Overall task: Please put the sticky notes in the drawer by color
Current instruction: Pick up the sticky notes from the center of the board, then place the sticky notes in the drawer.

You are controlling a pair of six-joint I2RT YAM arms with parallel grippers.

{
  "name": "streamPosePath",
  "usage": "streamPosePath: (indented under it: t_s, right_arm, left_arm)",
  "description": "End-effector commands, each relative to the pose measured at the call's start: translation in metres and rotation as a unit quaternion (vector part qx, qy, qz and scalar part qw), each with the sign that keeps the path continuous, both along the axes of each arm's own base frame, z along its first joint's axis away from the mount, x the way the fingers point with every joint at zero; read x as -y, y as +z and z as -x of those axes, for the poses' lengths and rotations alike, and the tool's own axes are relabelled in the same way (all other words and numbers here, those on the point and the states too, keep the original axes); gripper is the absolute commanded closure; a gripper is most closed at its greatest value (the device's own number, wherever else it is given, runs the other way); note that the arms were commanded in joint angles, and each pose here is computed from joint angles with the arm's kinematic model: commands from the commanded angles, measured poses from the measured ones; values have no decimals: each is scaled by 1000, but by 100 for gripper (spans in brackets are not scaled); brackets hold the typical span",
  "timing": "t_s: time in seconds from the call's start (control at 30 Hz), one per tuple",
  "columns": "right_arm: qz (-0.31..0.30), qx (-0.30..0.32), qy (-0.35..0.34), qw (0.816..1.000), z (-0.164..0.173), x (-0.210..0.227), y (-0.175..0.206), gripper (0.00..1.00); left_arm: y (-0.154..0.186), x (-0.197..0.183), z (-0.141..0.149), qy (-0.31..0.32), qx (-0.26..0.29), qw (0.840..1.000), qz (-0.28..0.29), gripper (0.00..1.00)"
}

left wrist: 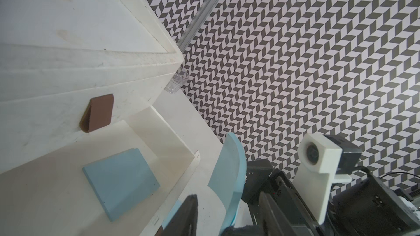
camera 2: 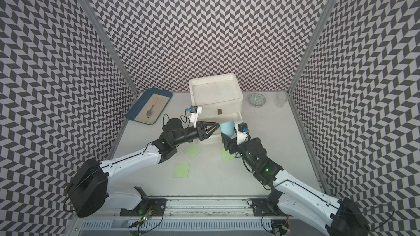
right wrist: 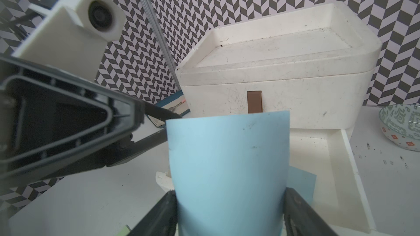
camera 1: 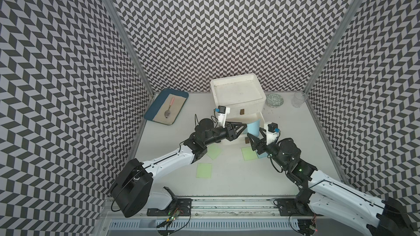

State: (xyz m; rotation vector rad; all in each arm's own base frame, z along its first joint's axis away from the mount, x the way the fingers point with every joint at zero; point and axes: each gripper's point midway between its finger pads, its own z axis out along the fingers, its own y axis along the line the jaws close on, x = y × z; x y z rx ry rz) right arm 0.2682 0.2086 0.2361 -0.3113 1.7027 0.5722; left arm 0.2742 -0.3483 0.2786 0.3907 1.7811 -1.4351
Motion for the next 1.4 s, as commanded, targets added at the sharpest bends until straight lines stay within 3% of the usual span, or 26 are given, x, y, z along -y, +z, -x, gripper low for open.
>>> streamPosePath:
  t_s: [0.0,0.07,0.27,0.53,0.93,1.37]
  right_arm:
    - [-26,21,4,999,0,-2,13,27]
    - [-25,21,6,999,0,-2,15,27]
    - [-26,20,6,999,1,-1,14,27]
    - [-25,18,5,1000,2,0,15,25]
    - [-39,22,-39,998,-1,17,16,15]
    - [-60,35,-80,994,1,40,21,14]
  left_arm:
    - [14,12,3,-19,18,1000,15,54]
    - [12,16,4,-25,18,999,12,56]
    - [6,23,3,-35,16,999,12,80]
    - [4,17,-1,-15,20,1000,2,100]
    - [-36,-44,-56,100,-74,992,-30,100]
    - [-70,-42,-64,87,-104,990,-50,100]
